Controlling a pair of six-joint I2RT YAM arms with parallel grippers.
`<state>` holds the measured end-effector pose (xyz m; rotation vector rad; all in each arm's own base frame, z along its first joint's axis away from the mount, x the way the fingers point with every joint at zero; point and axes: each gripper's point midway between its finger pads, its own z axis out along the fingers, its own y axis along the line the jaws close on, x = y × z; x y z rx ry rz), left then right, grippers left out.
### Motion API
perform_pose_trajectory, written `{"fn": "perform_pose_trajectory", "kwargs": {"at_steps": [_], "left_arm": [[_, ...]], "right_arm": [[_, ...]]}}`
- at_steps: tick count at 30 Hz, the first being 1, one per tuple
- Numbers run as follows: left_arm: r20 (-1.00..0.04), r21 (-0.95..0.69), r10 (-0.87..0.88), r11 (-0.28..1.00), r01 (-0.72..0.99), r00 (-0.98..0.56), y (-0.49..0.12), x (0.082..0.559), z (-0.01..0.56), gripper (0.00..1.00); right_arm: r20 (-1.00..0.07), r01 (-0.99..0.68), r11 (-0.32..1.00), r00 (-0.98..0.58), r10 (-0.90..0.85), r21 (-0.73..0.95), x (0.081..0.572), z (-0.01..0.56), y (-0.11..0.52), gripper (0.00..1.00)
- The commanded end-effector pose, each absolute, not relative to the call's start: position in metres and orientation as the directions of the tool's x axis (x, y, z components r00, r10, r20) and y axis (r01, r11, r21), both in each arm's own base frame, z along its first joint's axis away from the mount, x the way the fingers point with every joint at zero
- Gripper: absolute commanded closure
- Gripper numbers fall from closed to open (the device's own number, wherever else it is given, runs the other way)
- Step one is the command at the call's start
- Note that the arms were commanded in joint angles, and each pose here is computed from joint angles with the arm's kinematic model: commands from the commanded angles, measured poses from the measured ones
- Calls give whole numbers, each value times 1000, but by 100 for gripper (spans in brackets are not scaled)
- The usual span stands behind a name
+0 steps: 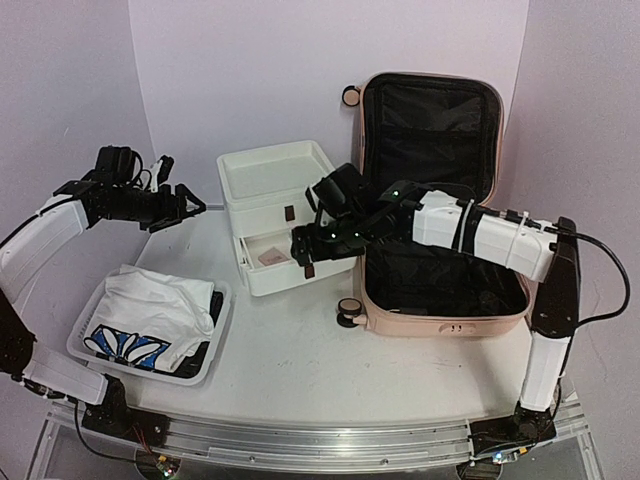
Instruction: Open, take out, and arrange the luggage
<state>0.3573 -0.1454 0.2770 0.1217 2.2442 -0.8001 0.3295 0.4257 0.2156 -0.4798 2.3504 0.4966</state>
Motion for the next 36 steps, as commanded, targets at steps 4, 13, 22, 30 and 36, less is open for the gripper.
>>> {"fn": "perform_pose_trajectory", "kwargs": {"at_steps": [4, 13, 22, 30, 36], "left_arm": [[-678, -543, -168, 770, 334, -716, -147, 358, 290, 18], [-699, -526, -171, 781, 337, -695, -144, 356, 293, 18], [-714, -518, -177, 785, 340, -678, -141, 354, 297, 18], [-712, -527, -182, 776, 346, -678, -143, 353, 297, 19], [-730, -513, -200, 792, 331, -653, -139, 363, 296, 18]], "right_arm": [[-634, -543, 832, -685, -358, 117, 307, 175, 402, 10], [-753, -461, 879, -621, -219, 124, 352, 166, 431, 24], [-834, -395, 901, -547, -75, 178, 391, 165, 461, 27], [-897, -425, 893, -438, -62, 146, 412, 181, 482, 18], [-909, -438, 884, -414, -34, 166, 416, 193, 489, 16]]}}
